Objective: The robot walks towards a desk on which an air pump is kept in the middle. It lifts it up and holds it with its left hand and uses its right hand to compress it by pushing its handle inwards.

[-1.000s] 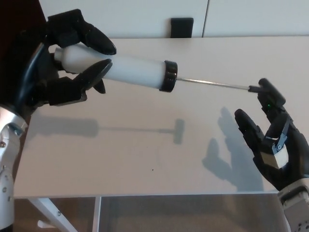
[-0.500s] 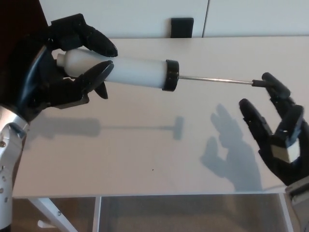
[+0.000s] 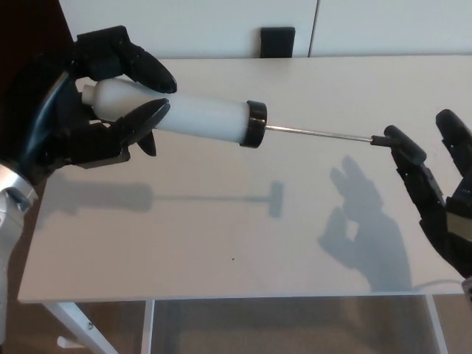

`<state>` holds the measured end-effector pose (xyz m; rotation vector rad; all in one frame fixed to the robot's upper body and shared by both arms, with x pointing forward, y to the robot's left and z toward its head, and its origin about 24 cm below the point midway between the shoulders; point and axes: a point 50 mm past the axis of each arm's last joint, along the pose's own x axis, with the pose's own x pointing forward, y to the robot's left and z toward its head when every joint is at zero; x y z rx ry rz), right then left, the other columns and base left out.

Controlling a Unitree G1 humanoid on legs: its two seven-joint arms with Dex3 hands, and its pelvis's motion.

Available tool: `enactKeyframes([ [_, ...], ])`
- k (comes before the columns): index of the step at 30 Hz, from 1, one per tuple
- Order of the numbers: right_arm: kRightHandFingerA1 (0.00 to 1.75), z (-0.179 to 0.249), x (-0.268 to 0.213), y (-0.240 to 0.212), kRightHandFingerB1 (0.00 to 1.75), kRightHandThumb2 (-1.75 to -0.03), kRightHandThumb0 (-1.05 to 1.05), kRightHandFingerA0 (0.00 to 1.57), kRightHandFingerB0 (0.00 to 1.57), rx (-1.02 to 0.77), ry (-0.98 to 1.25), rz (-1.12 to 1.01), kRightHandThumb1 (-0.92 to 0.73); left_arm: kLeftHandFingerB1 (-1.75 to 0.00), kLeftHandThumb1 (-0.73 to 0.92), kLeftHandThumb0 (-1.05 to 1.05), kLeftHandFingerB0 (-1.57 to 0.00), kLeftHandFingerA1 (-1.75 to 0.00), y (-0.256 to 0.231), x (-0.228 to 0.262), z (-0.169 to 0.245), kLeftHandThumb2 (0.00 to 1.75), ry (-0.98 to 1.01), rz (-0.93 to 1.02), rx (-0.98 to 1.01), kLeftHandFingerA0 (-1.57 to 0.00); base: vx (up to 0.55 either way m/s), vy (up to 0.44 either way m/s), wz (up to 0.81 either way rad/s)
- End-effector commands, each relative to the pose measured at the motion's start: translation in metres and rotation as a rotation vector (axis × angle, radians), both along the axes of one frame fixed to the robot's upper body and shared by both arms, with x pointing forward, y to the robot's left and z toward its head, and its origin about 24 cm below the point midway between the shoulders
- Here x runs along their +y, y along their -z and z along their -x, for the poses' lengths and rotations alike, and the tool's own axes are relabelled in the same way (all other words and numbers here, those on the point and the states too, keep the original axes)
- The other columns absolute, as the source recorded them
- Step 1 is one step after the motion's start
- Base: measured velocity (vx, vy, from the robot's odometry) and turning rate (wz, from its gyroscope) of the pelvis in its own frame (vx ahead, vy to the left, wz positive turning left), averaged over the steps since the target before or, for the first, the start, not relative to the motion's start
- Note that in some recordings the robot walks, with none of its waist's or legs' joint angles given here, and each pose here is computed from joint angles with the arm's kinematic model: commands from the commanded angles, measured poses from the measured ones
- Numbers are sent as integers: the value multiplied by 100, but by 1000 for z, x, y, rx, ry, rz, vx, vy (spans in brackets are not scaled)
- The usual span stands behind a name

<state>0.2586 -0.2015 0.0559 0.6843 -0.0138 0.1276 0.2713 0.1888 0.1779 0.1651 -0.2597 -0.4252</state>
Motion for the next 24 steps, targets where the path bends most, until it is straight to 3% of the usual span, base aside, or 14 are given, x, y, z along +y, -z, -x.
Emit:
enactKeyframes([
  [1,29,-1,-6,-6,14,-116,-91,8,7,-14,3,-5,-80,-116,83,-9,-72,-153,1,2,1,75,-16,-16,10,-98,0,0,0],
  [14,30,-4,9,-5,16,-114,-91,8,7,-20,-46,-21,-78,-122,85,-7,-66,-154,10,-9,1,74,14,-78,2,-85,0,0,0],
  [21,35,-3,18,-7,19,-113,-89,8,8,-21,-63,-5,-77,-121,83,-9,-68,-153,17,-18,2,73,35,-138,-5,-86,0,0,0],
  [22,28,-3,19,-8,22,-70,-86,10,8,-23,-67,-4,-89,-121,84,-8,-68,-153,18,-20,2,73,40,-146,-6,-84,0,0,0],
  [23,28,-3,20,-8,22,-70,-86,10,8,-23,-69,-3,-89,-121,84,-8,-68,-153,19,-21,2,73,43,-151,-6,-84,0,0,0],
  [24,31,-3,24,-9,17,-113,-90,8,7,-28,-78,4,-77,-120,84,-7,-68,-154,21,-25,3,72,59,-158,-15,-83,0,0,0],
])
